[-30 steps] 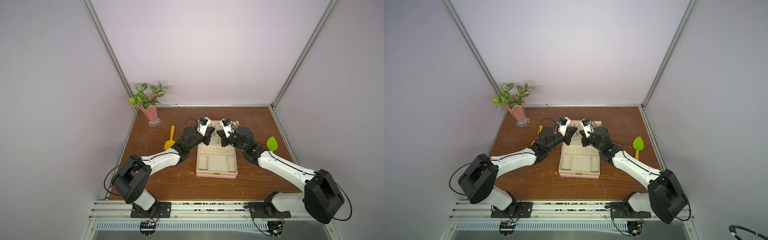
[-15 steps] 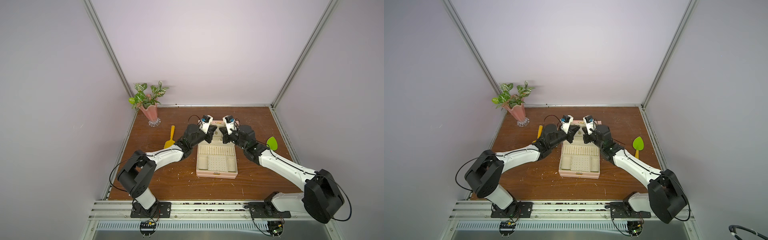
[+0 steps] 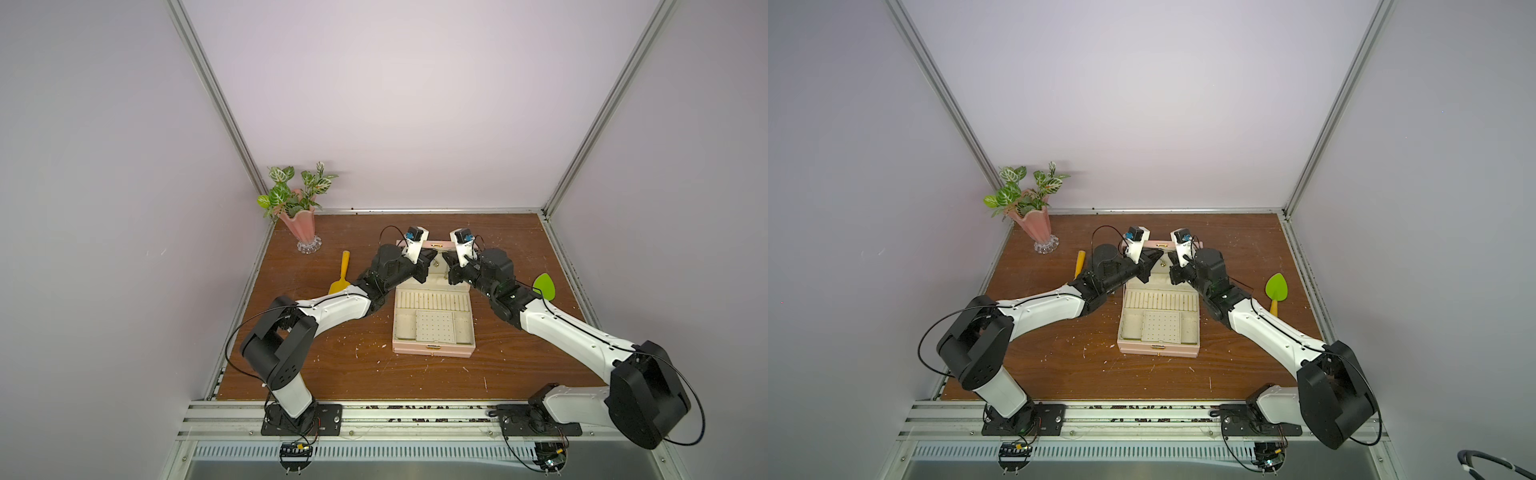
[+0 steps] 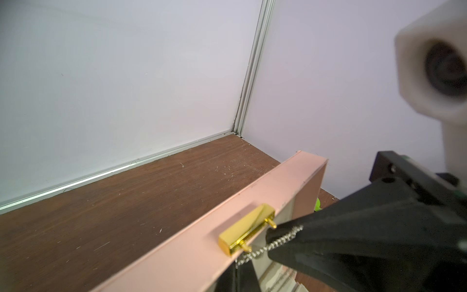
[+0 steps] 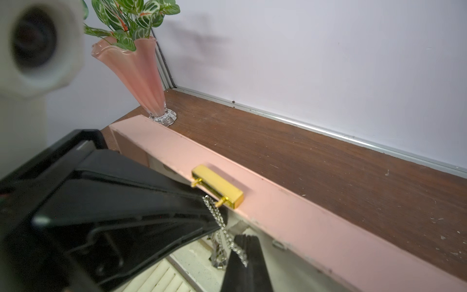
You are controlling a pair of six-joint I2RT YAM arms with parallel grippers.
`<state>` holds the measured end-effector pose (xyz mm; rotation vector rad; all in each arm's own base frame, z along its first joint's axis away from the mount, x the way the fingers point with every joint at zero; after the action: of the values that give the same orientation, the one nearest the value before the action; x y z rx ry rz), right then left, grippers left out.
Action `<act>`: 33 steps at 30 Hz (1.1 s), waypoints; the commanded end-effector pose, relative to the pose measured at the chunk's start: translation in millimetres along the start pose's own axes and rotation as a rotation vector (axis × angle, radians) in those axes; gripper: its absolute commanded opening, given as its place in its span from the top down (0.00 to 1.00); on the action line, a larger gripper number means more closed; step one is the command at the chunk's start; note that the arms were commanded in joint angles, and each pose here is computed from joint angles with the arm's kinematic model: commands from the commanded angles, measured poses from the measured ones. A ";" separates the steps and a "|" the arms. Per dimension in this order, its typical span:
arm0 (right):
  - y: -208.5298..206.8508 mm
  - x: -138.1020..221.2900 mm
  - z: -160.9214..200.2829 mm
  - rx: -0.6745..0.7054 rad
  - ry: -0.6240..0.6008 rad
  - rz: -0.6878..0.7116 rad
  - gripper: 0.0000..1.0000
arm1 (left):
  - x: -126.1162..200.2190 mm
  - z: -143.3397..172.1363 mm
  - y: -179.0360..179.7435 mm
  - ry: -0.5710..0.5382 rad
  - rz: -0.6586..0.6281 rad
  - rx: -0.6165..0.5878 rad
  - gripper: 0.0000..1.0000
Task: Put jewelry chain into jewelry box
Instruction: Hang the necklace on the jewelry box clasp.
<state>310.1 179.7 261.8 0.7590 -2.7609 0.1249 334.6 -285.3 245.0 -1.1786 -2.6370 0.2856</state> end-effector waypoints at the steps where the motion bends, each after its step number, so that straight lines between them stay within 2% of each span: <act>1: -4.6 3.3 -26.6 -0.022 -0.091 0.027 0.96 | -3.7 -6.4 6.0 -0.014 -0.020 0.015 0.99; 13: -9.1 -1.3 -25.2 -0.051 -0.079 0.046 0.89 | -6.6 -5.1 6.7 -0.003 -0.022 0.022 0.99; 33: -11.6 0.4 -25.7 -0.077 -0.067 0.044 0.82 | -6.6 0.1 9.5 0.025 -0.043 0.029 0.99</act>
<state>320.1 178.1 263.4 0.7017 -2.7598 0.0471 338.0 -287.5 242.5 -1.1594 -2.6204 0.2974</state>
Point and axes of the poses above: each gripper's point midway between its finger pads, its own x axis back along the fingers, its own y axis along the line the jaws close on, z = x × y, the point moved 8 cm from there along x, back along the fingers, and after that the axes turned 5 degrees about x, right-handed, at the moved point
